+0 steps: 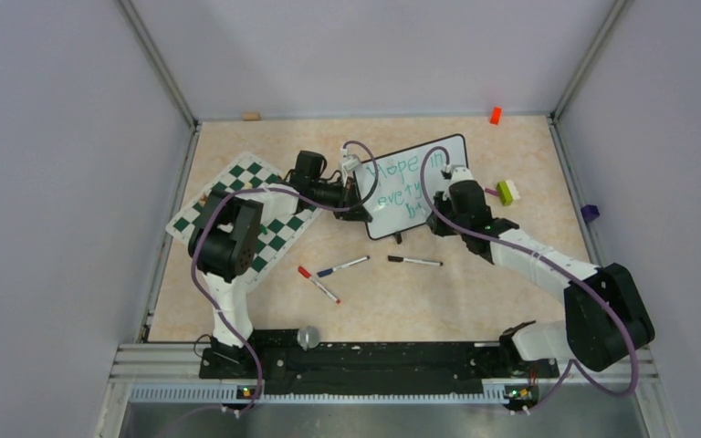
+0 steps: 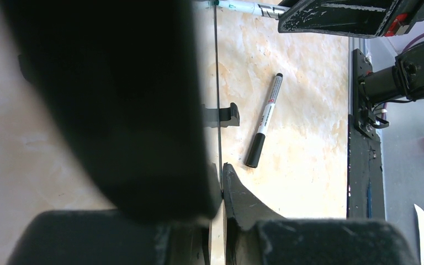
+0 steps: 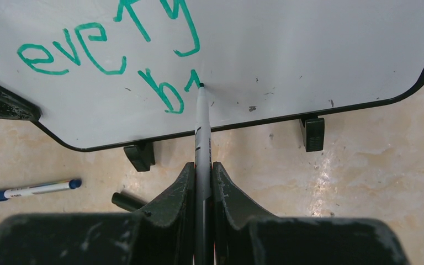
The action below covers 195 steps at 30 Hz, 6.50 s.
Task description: Write a sentence on the whiteboard
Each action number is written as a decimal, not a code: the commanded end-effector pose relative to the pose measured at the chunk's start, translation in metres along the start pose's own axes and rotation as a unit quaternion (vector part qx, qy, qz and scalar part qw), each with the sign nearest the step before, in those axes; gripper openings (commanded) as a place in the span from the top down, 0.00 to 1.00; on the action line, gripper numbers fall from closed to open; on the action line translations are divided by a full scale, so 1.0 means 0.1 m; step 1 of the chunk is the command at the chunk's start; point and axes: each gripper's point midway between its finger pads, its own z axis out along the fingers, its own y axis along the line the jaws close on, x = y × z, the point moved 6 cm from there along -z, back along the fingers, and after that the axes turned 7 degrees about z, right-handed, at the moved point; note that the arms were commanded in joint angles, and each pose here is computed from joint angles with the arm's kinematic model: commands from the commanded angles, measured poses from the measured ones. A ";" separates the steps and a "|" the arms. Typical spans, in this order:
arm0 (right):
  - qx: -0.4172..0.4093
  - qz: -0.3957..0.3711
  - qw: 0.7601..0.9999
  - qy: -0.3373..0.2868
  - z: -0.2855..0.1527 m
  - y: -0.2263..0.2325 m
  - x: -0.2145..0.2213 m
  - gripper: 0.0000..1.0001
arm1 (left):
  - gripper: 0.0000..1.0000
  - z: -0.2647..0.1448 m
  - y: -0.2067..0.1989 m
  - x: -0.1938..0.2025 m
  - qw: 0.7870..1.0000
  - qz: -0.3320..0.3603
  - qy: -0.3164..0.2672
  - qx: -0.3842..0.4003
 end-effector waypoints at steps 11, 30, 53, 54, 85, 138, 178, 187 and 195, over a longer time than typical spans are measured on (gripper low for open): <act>0.015 0.009 0.999 -0.041 0.02 -0.02 -0.29 1.00 | 1.00 0.05 -0.07 0.03 1.000 0.018 0.014 0.007; 0.002 0.008 0.997 -0.072 -0.23 0.00 -0.40 1.00 | 1.00 0.06 -0.06 0.03 1.000 0.017 0.014 0.007; 0.010 0.015 0.999 -0.041 -0.09 -0.04 -0.34 1.00 | 1.00 0.05 -0.07 0.03 1.000 0.018 0.014 0.006; 0.009 0.015 0.999 -0.041 -0.09 -0.04 -0.34 1.00 | 1.00 0.05 -0.07 0.03 1.000 0.019 0.014 0.006; 0.038 0.020 0.998 -0.038 0.00 -0.15 -0.39 1.00 | 1.00 0.05 -0.07 0.03 1.000 0.018 0.014 0.006; 0.036 0.017 0.998 -0.041 -0.16 -0.14 -0.42 1.00 | 1.00 0.05 -0.07 0.03 1.000 0.018 0.014 0.005; 0.027 0.049 0.998 -0.035 -0.06 -0.38 -0.44 1.00 | 1.00 0.06 -0.06 0.03 1.000 0.018 0.014 0.006; 0.026 0.053 0.997 -0.044 -0.01 -0.36 -0.52 1.00 | 1.00 0.05 -0.07 0.06 1.000 0.007 0.021 0.008; 0.003 0.049 0.998 -0.036 0.00 -0.31 -0.50 1.00 | 1.00 0.05 -0.07 0.07 1.000 0.006 0.021 0.007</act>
